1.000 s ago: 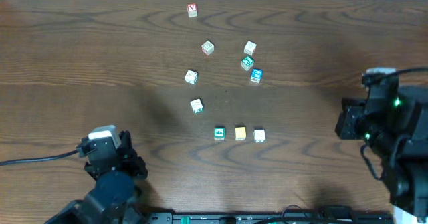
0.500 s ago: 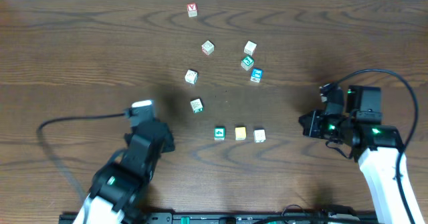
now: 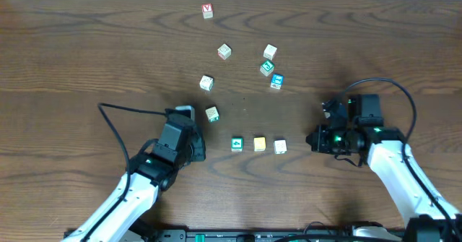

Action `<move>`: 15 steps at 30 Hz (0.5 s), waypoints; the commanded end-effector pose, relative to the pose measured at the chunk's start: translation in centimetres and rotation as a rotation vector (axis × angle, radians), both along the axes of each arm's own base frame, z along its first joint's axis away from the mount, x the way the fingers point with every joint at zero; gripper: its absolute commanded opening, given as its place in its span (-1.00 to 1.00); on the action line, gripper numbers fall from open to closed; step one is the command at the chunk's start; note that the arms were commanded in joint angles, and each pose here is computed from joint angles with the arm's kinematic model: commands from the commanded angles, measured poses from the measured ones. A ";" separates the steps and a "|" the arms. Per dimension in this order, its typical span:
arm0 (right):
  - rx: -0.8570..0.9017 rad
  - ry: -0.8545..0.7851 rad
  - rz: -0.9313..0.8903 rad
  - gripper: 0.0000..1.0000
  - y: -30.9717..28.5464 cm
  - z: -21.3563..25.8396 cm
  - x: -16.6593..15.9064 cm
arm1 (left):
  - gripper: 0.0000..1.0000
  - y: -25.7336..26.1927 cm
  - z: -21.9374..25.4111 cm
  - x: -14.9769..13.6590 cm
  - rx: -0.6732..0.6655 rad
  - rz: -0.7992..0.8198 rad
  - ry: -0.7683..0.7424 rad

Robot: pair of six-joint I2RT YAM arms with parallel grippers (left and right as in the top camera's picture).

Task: Lift 3 blocks
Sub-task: 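Push the three-block row together from both sides with closed grippers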

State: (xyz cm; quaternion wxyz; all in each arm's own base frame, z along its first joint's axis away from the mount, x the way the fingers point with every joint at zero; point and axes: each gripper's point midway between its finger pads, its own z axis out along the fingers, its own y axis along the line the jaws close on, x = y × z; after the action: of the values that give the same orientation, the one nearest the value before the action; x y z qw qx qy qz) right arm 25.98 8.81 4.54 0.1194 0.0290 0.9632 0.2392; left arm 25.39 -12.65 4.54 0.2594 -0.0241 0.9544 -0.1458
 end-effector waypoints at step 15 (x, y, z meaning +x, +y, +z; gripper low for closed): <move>-0.103 0.102 0.083 -0.98 3.2 -4.3 -1.3 | -0.86 -2.6 -2.8 -2.0 -0.148 -0.056 0.137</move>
State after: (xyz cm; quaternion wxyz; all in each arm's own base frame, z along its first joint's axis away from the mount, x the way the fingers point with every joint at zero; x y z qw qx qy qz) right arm 25.25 11.19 0.67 0.0741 -0.0046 0.9784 0.1930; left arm 24.21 -14.93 2.80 0.2154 -0.0195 0.9534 -0.2105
